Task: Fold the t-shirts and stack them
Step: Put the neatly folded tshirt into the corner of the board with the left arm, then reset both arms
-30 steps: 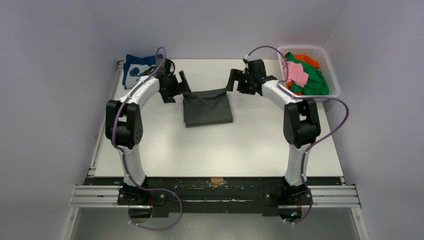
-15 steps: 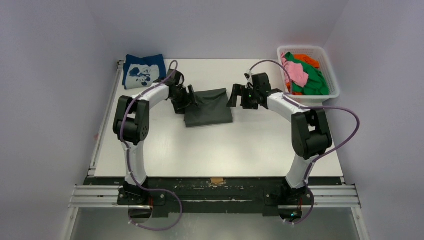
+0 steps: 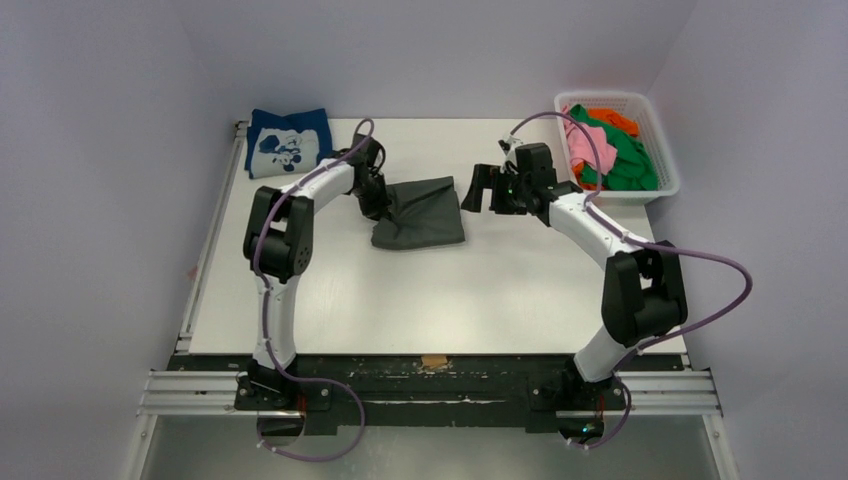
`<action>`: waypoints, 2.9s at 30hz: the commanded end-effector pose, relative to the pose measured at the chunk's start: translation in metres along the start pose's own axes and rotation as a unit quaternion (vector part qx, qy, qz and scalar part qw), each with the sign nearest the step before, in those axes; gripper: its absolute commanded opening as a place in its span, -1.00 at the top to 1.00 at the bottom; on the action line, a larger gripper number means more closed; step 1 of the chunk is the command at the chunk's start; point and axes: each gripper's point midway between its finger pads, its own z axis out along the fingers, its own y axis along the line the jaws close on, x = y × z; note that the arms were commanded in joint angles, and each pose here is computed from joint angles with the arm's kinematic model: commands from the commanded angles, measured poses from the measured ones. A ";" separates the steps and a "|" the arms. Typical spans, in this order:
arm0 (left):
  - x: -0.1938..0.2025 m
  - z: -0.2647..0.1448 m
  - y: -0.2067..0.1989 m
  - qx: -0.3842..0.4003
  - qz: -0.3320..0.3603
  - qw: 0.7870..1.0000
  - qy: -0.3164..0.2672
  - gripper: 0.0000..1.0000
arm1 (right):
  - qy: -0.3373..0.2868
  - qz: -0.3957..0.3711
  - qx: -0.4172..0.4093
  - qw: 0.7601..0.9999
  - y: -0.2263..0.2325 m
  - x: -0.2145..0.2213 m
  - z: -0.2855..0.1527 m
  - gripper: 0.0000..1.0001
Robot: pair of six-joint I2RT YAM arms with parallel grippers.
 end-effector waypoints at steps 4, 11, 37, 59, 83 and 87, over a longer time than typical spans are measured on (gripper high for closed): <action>-0.041 -0.034 0.023 -0.158 0.083 0.982 -0.068 1.00 | -0.055 -0.040 0.049 0.996 -0.012 -0.022 -0.022 -0.98; -0.104 -0.067 0.036 -0.256 0.139 0.944 -0.152 1.00 | -0.110 -0.037 0.099 0.988 -0.026 -0.040 -0.036 -0.98; -0.296 -0.220 0.074 -0.234 0.109 0.856 -0.447 1.00 | -0.131 -0.042 0.149 0.979 -0.043 -0.043 -0.047 -0.98; -0.329 -0.205 0.178 -0.255 0.125 0.863 -0.419 1.00 | -0.109 -0.038 0.158 0.981 -0.046 -0.039 -0.043 -0.97; -0.306 -0.306 0.160 -0.144 0.023 0.858 -0.493 -1.00 | -0.148 -0.013 0.191 0.970 -0.053 -0.052 -0.061 -0.98; -0.270 -0.322 0.102 -0.010 0.021 0.868 -0.497 -1.00 | -0.169 0.017 0.206 0.964 -0.062 -0.053 -0.069 -0.98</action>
